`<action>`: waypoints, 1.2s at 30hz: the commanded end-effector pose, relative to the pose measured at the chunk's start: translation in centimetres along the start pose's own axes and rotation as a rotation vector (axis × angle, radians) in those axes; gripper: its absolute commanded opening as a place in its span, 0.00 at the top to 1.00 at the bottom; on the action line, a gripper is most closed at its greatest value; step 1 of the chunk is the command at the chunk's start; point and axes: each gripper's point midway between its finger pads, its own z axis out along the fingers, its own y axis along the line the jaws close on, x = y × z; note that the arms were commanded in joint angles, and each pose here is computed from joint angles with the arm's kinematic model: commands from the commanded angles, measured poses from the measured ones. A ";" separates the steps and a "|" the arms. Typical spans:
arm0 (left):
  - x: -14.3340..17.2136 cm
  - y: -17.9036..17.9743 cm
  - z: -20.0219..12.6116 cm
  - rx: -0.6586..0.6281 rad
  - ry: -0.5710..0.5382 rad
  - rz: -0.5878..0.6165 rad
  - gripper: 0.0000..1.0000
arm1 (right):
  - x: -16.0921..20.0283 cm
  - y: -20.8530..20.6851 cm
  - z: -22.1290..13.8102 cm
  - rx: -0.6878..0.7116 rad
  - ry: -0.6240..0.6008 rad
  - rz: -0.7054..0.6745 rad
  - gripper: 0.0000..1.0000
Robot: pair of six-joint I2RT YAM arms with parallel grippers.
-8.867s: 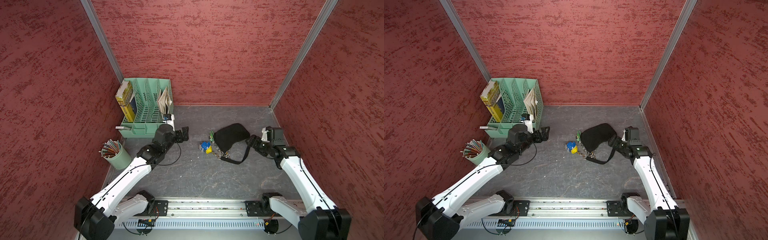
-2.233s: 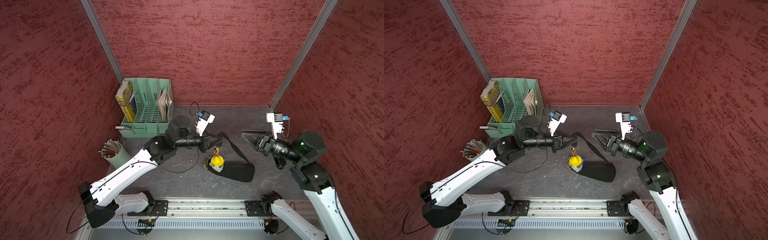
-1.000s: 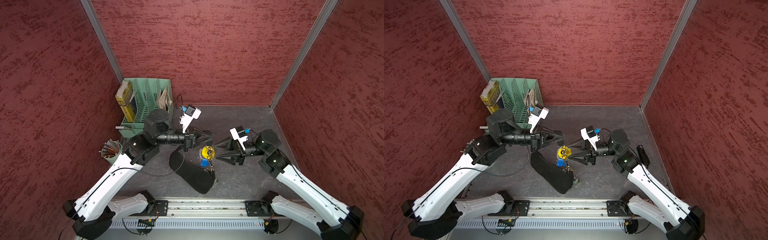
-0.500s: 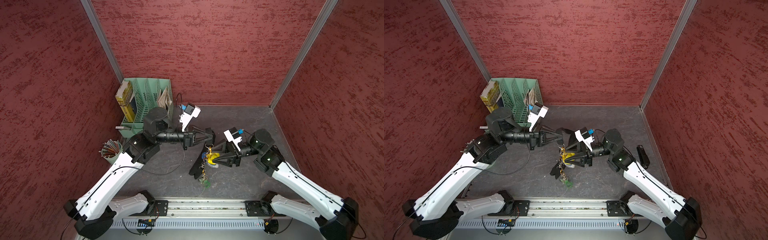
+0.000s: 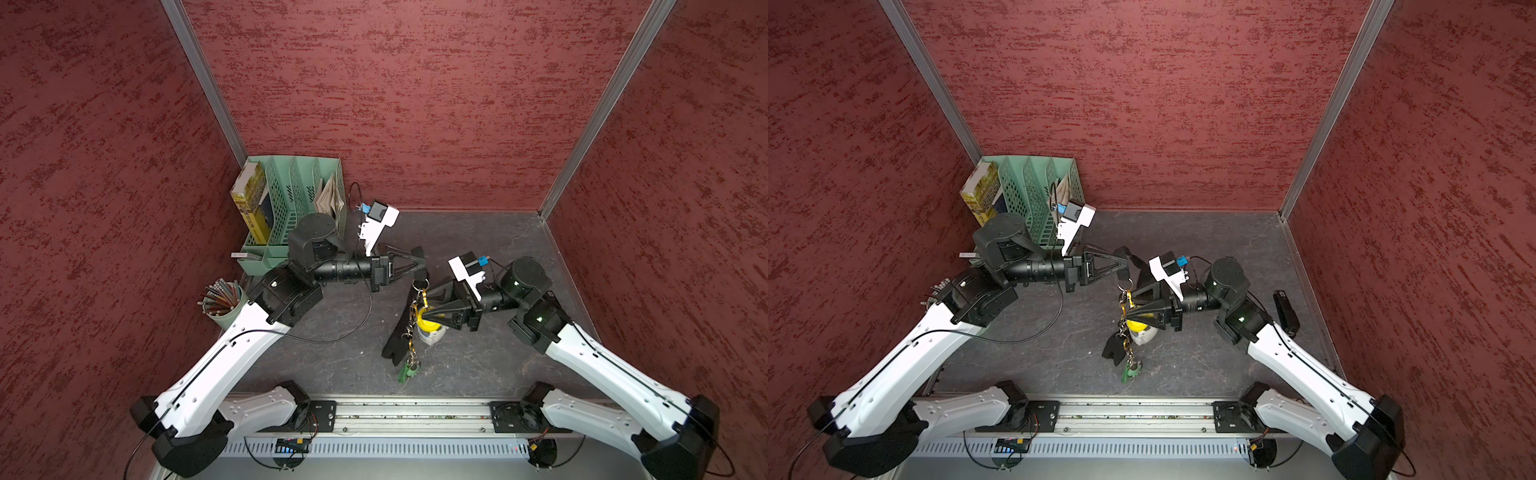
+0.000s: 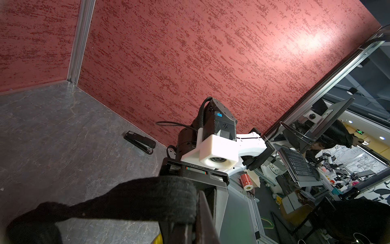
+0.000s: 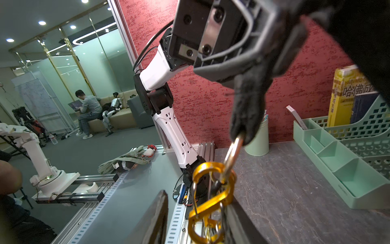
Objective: Remove the decoration from the bag
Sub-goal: Remove the decoration item from the bag.
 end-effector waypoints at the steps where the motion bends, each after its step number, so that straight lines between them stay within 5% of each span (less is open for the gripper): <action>1: -1.2 -0.7 -0.3 0.015 -0.044 0.038 1.00 | -1.8 1.1 0.1 -0.015 -0.033 -0.050 0.59; 26: -0.5 -0.5 -0.2 0.024 -0.026 0.042 1.00 | -2.0 1.1 -0.3 0.020 -0.057 -0.046 0.67; 36: -0.4 -0.6 -0.3 0.027 -0.026 0.042 1.00 | -2.1 1.5 -0.5 0.017 -0.060 -0.052 0.77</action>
